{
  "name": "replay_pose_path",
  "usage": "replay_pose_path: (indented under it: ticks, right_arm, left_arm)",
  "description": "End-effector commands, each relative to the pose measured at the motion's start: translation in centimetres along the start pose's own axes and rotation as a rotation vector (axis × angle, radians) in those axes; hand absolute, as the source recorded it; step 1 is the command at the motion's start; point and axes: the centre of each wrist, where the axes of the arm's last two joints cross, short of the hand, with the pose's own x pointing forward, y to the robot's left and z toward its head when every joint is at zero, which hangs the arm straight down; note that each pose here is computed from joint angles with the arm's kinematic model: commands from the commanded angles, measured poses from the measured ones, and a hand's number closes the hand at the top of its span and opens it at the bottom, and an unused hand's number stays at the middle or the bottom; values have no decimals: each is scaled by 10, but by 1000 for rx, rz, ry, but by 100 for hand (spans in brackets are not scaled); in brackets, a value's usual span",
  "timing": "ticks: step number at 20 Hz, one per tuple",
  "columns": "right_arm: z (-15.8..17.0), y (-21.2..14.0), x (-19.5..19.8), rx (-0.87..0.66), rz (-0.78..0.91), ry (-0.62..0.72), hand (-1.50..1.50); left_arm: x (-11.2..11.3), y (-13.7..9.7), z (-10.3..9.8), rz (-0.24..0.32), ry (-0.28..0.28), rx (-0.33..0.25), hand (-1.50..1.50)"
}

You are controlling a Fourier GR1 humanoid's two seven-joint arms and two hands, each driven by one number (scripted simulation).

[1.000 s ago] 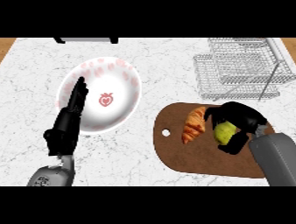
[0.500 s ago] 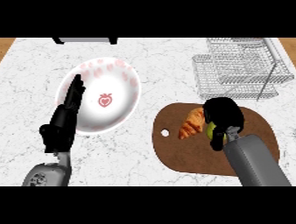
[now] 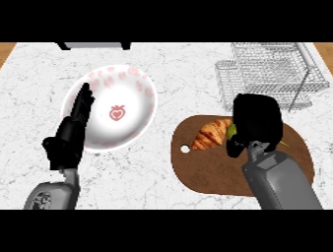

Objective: Pick the pear from the cutting board and place it in the tiered basket

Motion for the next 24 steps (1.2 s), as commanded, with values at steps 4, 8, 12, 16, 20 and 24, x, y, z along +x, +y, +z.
replay_pose_path:
  ticks: [4,8,12,16,20,24]
  right_arm:
    - [57,-97,-20,-177,-98,64,150]
    - [62,-151,-23,-206,-138,86,150]
    - [46,-169,-34,-206,-201,104,150]
    - [40,-185,-54,-219,-393,88,150]
    - [11,-211,-59,-213,-438,71,150]
    - [-16,-194,-59,-237,-433,103,150]
  left_arm:
    - [-12,6,0,-7,11,9,0]
    - [12,-6,-7,4,-9,-3,0]
    - [-7,-16,-2,3,-4,-19,0]
    - [7,0,1,-1,2,-5,0]
    - [-16,0,-10,-7,-16,-11,0]
    - [-8,-17,0,-4,-12,-19,0]
